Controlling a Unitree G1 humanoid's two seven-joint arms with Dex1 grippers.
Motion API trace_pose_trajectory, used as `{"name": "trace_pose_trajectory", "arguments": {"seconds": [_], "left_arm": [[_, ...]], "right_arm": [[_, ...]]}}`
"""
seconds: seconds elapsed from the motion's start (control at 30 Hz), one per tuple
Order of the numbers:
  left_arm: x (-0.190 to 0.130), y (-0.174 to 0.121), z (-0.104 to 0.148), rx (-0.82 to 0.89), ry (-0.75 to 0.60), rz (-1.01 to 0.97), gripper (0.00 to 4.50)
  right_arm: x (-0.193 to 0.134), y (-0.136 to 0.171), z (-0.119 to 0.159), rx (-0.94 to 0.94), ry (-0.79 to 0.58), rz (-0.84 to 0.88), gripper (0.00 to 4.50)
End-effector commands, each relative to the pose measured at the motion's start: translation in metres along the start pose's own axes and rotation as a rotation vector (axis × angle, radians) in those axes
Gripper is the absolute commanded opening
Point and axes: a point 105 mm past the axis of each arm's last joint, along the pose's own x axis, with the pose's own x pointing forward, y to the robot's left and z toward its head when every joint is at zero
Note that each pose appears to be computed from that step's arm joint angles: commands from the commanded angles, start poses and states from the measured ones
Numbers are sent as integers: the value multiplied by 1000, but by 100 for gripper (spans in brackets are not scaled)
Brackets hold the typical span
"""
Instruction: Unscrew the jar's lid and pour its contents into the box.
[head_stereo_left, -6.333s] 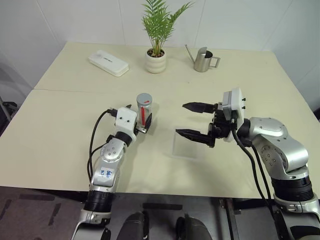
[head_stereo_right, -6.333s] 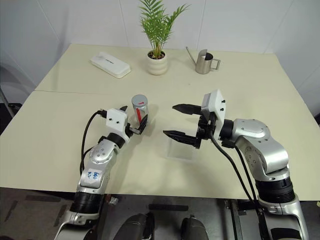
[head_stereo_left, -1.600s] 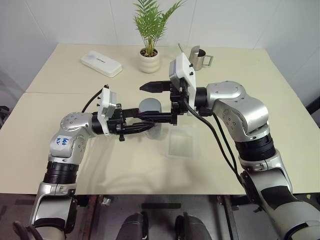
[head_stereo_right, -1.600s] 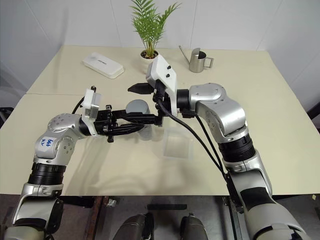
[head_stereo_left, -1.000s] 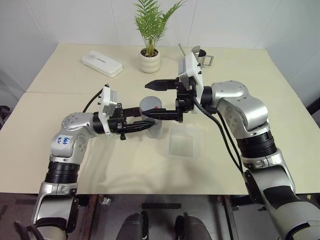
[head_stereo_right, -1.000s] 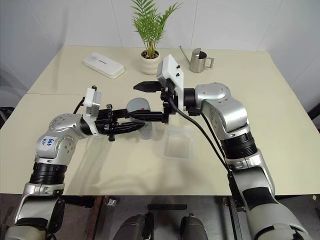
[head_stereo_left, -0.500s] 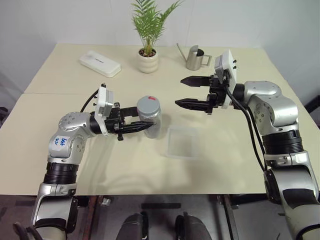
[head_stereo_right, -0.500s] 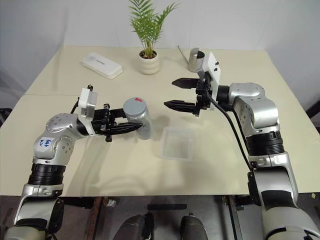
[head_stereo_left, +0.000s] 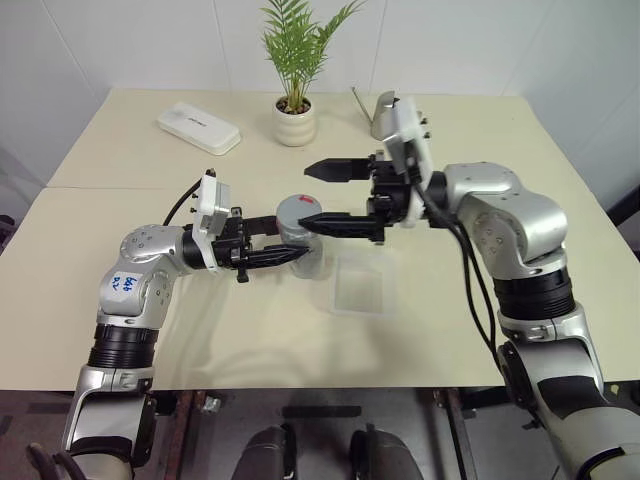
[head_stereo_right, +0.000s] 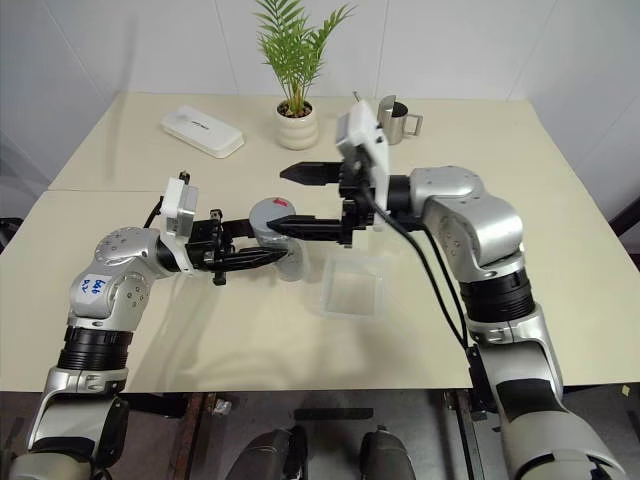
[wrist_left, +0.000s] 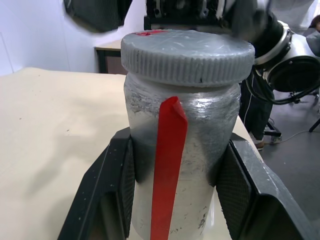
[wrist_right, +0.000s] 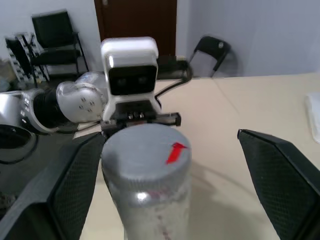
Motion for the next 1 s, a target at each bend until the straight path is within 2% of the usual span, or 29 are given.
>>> {"name": "trace_pose_trajectory", "arguments": {"seconds": [0.03, 0.23, 1.0], "left_arm": [[3, -1, 7, 36, 2, -20, 186], [3, 0, 8, 43, 8, -24, 186], [-1, 0, 7, 49, 13, -10, 186]], "right_arm": [[11, 4, 11, -74, 17, 0, 449], [14, 3, 12, -87, 7, 4, 449], [-34, -16, 2, -32, 5, -50, 449]]}}
